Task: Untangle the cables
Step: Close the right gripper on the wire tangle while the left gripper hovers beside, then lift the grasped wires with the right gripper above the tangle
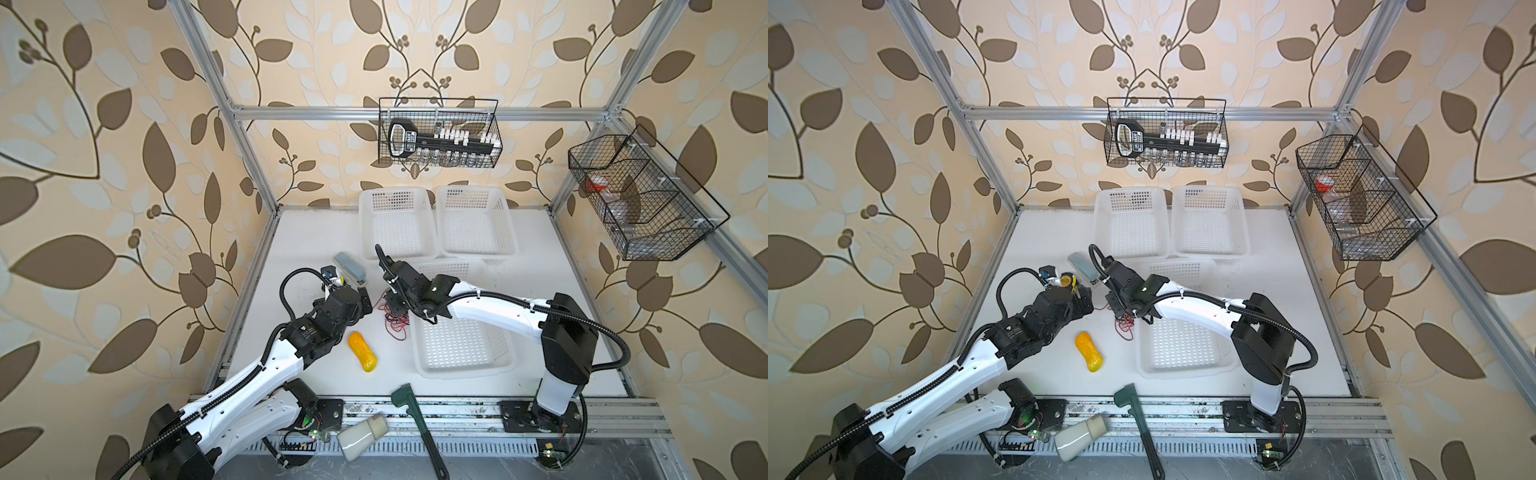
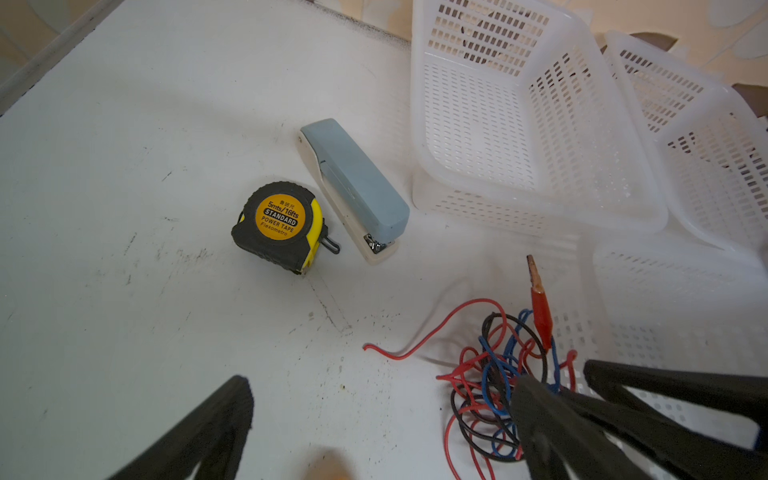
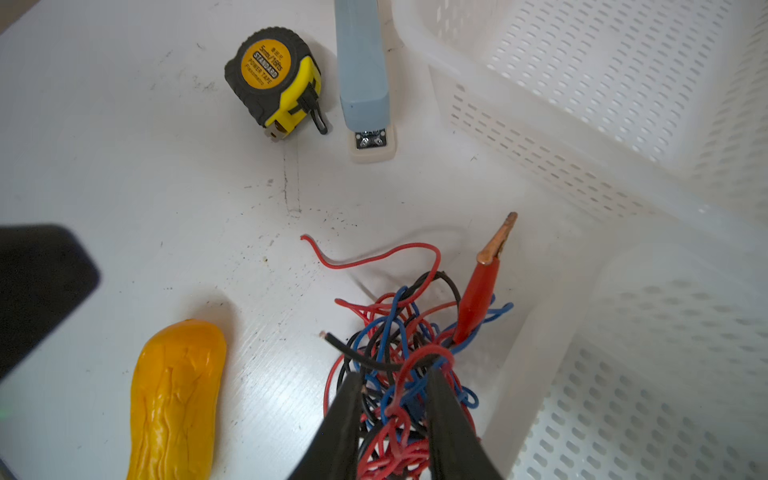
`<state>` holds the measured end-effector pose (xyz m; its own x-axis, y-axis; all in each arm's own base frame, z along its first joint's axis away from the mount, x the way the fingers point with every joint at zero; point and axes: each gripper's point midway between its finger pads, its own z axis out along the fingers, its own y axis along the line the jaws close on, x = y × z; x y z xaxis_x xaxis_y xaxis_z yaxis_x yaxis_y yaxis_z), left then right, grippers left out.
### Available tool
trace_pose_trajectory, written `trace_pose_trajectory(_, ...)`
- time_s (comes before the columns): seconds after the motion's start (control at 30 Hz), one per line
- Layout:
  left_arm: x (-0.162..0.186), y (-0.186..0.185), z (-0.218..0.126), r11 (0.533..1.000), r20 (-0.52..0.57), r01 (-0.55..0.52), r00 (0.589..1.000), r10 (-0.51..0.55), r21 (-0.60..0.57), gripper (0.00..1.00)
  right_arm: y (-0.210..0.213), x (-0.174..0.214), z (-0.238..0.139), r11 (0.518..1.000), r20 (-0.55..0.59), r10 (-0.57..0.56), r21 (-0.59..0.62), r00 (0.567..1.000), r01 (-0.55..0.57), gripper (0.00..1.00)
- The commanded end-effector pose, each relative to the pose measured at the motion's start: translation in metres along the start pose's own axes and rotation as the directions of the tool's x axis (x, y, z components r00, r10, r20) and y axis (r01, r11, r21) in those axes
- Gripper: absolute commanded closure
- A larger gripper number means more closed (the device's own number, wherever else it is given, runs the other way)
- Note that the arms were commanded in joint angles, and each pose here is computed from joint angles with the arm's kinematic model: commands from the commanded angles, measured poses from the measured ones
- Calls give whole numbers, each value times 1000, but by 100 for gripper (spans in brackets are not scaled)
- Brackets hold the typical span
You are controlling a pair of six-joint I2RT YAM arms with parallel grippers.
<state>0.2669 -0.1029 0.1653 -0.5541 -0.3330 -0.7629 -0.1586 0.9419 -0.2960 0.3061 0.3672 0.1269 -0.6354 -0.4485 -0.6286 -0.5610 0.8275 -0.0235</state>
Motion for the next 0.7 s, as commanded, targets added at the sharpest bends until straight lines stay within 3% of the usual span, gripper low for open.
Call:
trace_pose_trajectory(0.0,-4,5,-1,1000,27,21,999,-21,-17,1,-7,14,15,999,-42,13,35,999,-11,72)
trace_pose_trajectory(0.13,-4,6,-1,1000,29,25,999,-24,-17,1,-6,14,22,999,-46,18,36,999,-17,78)
trace_pose_trajectory(0.27,-2,7,0,1000,27,22,999,-22,-18,1,-2,12,22,1000,-36,26,14,999,-25,100)
trace_pose_trajectory(0.53,0,2,2,1000,19,12,1000,-12,7,1,8,-24,-22,987,76,30,-159,997,-17,100)
trace_pose_trajectory(0.67,4,-20,4,992,0,-9,1000,9,127,1,-1,-44,-52,968,157,76,-250,985,-35,100)
